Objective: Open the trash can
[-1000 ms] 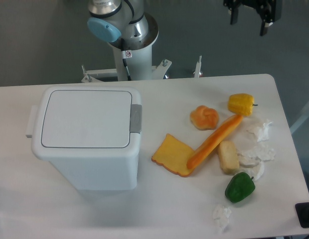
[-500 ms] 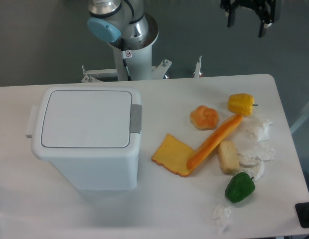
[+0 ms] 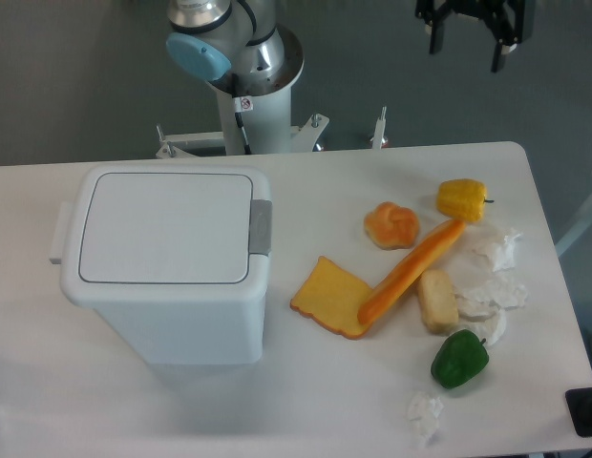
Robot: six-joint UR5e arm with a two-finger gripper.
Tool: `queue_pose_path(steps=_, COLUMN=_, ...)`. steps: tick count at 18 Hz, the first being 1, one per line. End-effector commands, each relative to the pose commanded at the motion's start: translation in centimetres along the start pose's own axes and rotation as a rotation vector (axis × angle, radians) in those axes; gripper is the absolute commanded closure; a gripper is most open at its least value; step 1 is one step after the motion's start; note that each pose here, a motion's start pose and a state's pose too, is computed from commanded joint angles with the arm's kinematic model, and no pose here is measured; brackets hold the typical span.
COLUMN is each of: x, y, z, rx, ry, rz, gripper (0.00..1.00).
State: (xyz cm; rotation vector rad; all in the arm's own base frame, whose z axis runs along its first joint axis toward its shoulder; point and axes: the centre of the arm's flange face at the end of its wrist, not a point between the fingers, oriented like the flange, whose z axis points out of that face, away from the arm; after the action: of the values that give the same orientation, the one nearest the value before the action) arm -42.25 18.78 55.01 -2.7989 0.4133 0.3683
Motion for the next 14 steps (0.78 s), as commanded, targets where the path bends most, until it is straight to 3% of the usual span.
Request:
queue_pose_path(steps=2, x=0.2, y=-1.1, z=0.3, rx=0.007, ry=0.007, rz=-0.005, gripper=0.00)
queue_pose_path(steps=7, x=0.3, y=-2.9, z=0.3, rx=0.031, ry=0.008, rz=-0.123, gripper=0.00)
queue_pose_path(steps=11, x=-0.1, y=-4.2, z=0.1, rx=0.041, ry=-0.022, rz=-0.150, gripper=0.00)
queue_pose_path(steps=14, x=-0.4, y=-5.2, z=0.1, rx=0.086, ry=-0.034, rz=-0.230, gripper=0.00)
